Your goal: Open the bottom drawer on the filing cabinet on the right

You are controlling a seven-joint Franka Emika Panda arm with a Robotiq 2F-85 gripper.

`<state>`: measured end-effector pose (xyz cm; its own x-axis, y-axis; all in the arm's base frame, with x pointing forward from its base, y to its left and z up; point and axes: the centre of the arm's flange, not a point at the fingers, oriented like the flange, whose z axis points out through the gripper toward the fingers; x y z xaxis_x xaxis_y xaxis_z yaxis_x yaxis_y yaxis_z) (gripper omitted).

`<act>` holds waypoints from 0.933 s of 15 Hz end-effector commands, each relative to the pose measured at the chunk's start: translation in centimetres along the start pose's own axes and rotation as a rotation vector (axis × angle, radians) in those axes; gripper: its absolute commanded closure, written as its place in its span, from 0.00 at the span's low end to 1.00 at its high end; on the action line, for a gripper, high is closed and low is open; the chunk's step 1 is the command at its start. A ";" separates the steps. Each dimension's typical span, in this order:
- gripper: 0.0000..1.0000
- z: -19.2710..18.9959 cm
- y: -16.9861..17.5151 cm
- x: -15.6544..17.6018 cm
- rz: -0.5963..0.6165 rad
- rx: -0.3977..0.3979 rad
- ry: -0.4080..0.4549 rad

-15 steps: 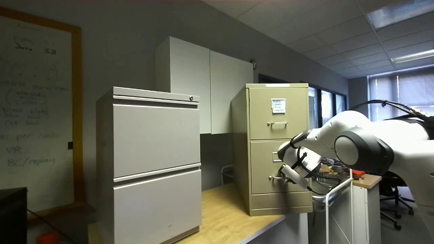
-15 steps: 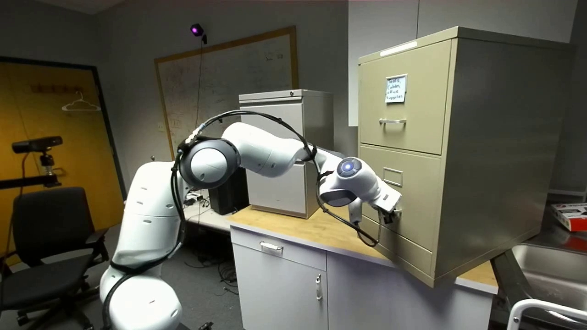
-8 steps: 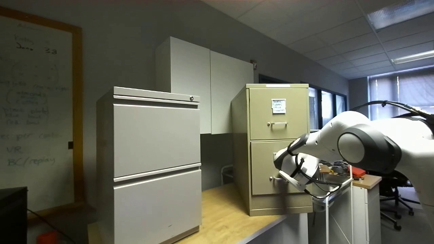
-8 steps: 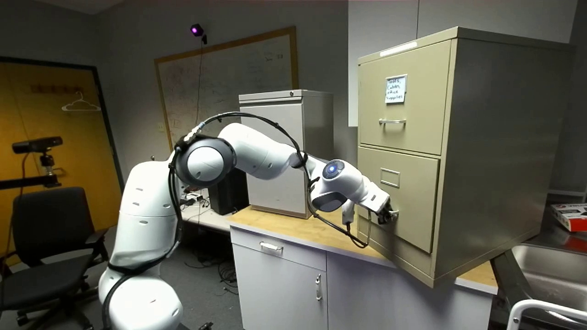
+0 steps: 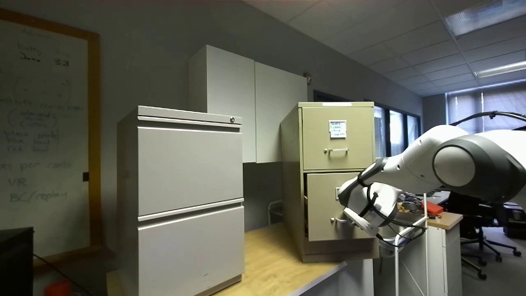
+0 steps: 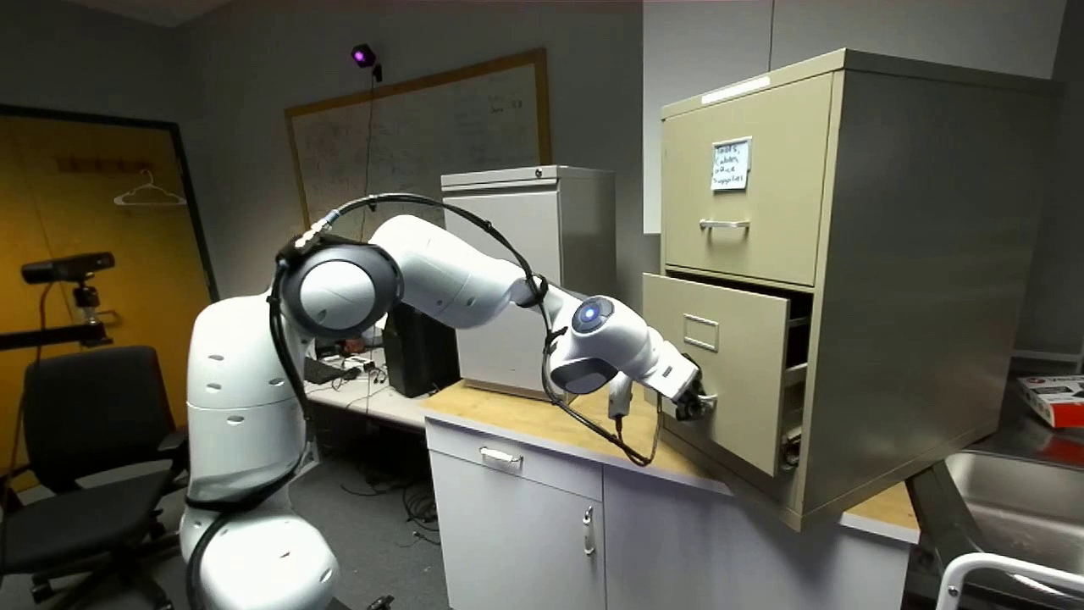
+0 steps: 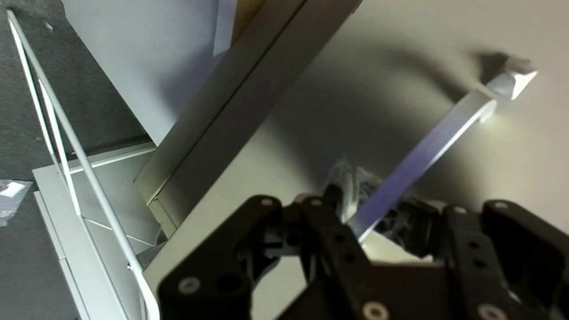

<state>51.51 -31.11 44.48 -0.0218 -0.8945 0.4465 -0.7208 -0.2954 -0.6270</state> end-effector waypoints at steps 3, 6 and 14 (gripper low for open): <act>0.97 -3.5 5.3 -7.0 0.035 -0.053 -0.139; 0.97 -5.0 6.4 -8.4 0.038 -0.050 -0.143; 0.97 -8.5 9.4 -11.8 0.039 -0.050 -0.145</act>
<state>41.87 -25.10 43.88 -0.0450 -0.9149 0.4013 -0.7008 -0.2574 -0.6653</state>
